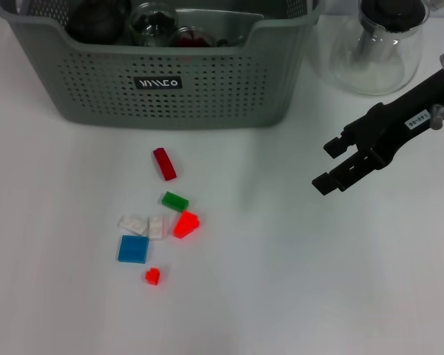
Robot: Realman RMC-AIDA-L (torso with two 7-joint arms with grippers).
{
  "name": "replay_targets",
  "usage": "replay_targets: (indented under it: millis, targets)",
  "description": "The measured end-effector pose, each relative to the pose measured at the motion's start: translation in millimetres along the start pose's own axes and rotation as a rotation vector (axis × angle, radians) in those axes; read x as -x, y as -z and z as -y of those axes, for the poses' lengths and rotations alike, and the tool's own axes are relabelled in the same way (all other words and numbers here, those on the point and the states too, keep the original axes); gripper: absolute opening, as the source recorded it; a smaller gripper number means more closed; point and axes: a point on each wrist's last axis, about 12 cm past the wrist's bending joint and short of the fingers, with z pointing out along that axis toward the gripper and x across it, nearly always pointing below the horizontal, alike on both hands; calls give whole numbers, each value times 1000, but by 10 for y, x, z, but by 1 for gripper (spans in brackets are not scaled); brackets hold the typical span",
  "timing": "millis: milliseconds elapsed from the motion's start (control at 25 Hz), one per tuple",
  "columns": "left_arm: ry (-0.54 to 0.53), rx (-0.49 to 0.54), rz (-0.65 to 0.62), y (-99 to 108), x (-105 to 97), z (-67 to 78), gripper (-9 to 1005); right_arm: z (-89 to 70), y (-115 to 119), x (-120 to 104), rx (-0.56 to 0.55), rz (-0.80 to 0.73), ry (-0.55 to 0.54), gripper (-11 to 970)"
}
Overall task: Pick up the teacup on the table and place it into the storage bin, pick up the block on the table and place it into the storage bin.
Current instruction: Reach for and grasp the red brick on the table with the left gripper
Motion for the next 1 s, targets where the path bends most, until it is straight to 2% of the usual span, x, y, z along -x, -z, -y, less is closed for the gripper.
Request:
replay_targets:
  millis: [120,280,440,560,640,840,1000]
  targets:
    - [2,-90,140,374,17,-4,737,4,6,-13,0,1,-2,927]
    - [-69,-319,340,888,-102,52,736,7,15,-29,1,4,-5,927]
    - [-180,-529,421,1153,-308,188,736,8,15,-37,1,4,-8,927]
    - [-217,-627,374,1147,-478,310,735,9,16,-39,0,5,-10,927]
    - [-230,-652,315,1078,-588,392,734,9,20,-37,-1,5,-9,927]
    - [-304,-637,113,864,-858,578,733,15,29,-42,-4,5,-13,928]
    - [-361,-626,0,718,-1003,684,732,19,26,-47,-5,6,-15,928]
